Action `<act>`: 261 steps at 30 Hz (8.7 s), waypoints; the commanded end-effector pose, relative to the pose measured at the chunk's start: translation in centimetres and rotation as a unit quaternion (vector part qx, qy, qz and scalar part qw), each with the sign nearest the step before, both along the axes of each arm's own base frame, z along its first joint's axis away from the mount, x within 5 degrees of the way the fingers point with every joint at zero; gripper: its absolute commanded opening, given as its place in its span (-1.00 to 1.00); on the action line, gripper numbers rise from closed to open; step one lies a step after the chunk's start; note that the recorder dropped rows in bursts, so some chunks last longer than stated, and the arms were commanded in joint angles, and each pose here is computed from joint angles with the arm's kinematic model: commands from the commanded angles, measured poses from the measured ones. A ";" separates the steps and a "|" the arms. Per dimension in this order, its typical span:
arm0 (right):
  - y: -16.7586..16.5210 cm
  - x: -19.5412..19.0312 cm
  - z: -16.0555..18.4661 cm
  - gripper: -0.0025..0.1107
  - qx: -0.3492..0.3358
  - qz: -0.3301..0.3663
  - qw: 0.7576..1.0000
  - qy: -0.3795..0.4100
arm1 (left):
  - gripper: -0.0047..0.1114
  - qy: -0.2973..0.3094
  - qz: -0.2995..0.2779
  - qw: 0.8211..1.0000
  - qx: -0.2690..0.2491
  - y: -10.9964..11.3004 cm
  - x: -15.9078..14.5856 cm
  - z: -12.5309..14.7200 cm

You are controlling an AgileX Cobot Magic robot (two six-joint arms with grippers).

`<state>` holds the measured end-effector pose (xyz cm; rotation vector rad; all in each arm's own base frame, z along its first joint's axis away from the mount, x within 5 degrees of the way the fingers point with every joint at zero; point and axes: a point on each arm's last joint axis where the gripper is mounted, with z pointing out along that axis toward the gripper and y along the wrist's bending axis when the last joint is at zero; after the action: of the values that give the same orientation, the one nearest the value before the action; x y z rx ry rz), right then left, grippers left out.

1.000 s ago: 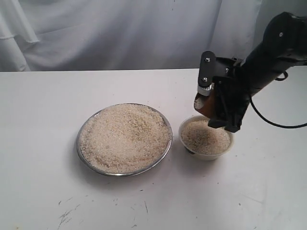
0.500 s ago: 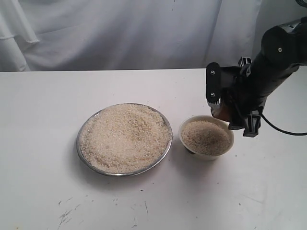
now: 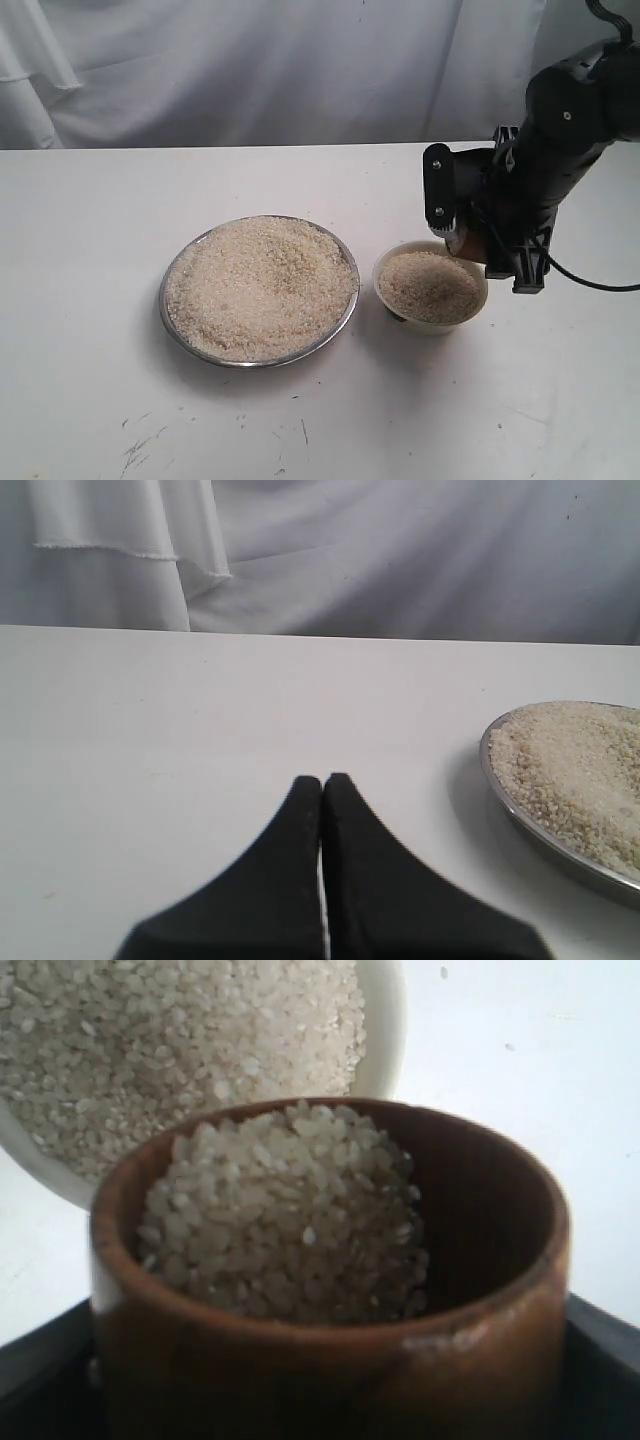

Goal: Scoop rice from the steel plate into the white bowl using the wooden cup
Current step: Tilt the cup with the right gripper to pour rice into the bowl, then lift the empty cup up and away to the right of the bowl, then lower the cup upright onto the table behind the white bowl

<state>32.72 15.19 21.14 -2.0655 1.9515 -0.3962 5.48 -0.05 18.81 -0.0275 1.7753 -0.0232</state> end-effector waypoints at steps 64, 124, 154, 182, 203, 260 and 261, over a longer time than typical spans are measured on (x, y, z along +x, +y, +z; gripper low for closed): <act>2.8 -1.5 -2.6 -0.96 -0.170 0.057 0.979 -0.101 | -0.92 -0.003 0.000 1.000 -0.002 0.0 0.0 -0.1; 6.8 -3.6 -2.6 -0.96 -0.304 0.082 0.924 -0.218 | -0.92 -0.003 0.000 1.000 -0.002 0.0 0.0 -0.1; 3.7 -2.8 1.8 -0.96 -0.149 -0.022 0.964 -0.221 | -0.92 -0.003 0.000 1.000 -0.002 0.0 0.0 -0.1; -5.0 2.1 4.4 -0.96 0.306 -0.307 0.890 -0.144 | -0.92 -0.003 0.000 1.000 -0.002 0.0 0.0 -0.1; -8.2 -0.9 -2.7 -0.96 0.477 -0.386 0.754 -0.235 | -0.92 -0.003 0.000 1.000 -0.002 0.0 0.0 -0.1; -7.1 9.8 -17.6 -0.96 0.586 -0.375 0.699 -0.166 | -0.92 -0.003 0.000 1.000 -0.002 0.0 0.0 -0.1; -7.1 9.9 -17.6 -0.96 0.589 -0.379 0.695 -0.163 | -0.92 -0.003 0.000 1.000 -0.002 0.0 0.0 -0.1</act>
<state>42.39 8.23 3.86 -0.3419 1.8536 0.3004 5.48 -0.05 18.81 -0.0275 1.7753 -0.0232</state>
